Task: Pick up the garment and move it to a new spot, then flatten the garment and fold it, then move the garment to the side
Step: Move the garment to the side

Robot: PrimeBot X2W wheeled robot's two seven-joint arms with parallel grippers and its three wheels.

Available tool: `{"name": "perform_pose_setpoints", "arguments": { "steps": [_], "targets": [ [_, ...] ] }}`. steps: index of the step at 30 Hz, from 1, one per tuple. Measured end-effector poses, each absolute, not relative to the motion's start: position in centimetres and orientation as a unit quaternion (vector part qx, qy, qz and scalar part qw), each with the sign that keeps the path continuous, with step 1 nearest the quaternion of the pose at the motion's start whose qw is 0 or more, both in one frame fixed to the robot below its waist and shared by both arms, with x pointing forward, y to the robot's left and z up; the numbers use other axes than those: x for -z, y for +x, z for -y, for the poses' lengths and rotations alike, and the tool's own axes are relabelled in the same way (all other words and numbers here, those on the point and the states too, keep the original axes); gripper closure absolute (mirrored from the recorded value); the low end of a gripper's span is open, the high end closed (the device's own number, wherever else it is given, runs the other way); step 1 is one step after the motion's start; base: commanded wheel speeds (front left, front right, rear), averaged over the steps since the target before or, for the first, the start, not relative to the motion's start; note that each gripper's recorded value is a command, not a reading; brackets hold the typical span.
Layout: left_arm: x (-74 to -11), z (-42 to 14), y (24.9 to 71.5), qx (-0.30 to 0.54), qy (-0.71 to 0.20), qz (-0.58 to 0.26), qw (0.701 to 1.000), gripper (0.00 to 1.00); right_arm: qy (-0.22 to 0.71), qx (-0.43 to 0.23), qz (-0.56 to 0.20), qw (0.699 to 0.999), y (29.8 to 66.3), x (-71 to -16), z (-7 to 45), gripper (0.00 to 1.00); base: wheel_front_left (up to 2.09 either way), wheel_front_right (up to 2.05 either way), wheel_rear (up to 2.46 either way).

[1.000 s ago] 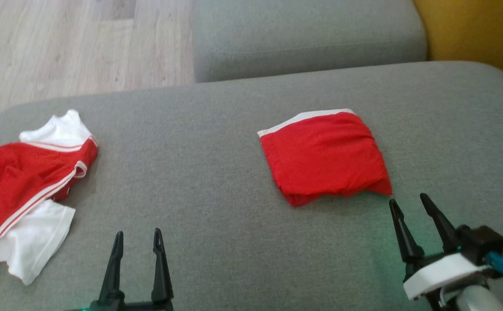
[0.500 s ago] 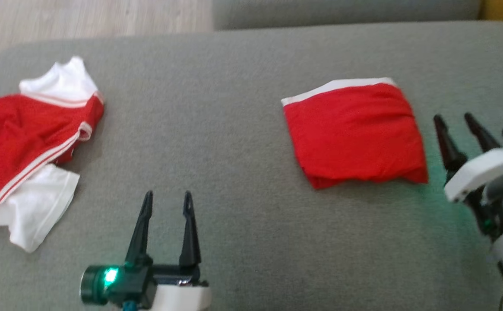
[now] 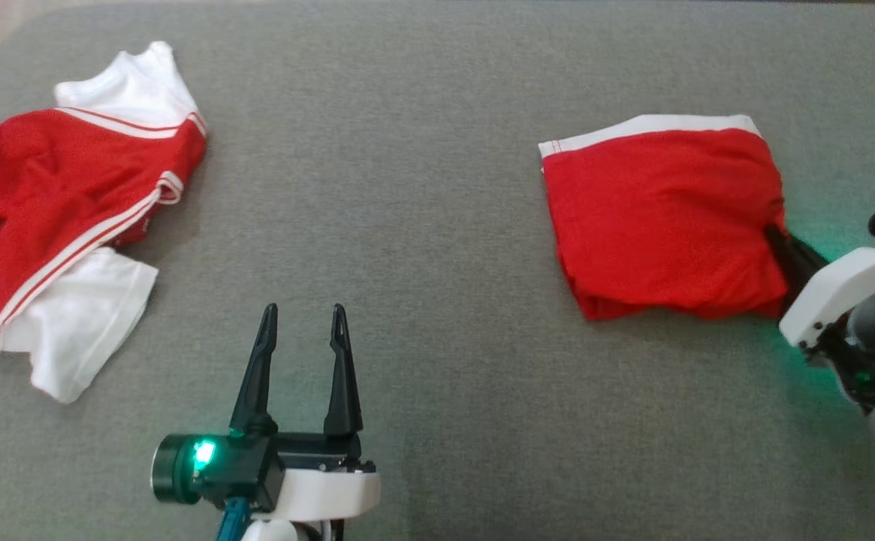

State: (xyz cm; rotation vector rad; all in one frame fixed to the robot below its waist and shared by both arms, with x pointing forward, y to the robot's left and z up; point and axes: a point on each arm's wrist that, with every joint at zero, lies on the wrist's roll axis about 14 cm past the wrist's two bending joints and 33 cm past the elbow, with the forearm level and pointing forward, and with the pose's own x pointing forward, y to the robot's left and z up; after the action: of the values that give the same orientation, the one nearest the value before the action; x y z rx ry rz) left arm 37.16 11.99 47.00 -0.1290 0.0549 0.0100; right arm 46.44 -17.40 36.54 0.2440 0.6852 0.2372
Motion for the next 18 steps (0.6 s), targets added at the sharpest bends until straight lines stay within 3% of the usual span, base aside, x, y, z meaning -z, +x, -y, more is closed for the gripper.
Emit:
{"name": "perform_pose_setpoints", "arguments": {
  "steps": [8, 18],
  "targets": [
    [-46.6, -10.0, 39.4, 0.029, -0.071, -0.026, 0.997, 0.0, 0.059, -0.08, -0.315, 0.944, 47.3, -37.4, 23.5, 1.0, 0.0, 0.0, 0.0],
    [-45.3, -5.7, 44.0, 0.104, -0.074, -0.02, 0.992, 0.0, -0.021, 0.018, -0.316, 0.948, 47.6, -38.0, 34.7, 1.0, 0.0, 0.0, 0.0]
  ]
}}
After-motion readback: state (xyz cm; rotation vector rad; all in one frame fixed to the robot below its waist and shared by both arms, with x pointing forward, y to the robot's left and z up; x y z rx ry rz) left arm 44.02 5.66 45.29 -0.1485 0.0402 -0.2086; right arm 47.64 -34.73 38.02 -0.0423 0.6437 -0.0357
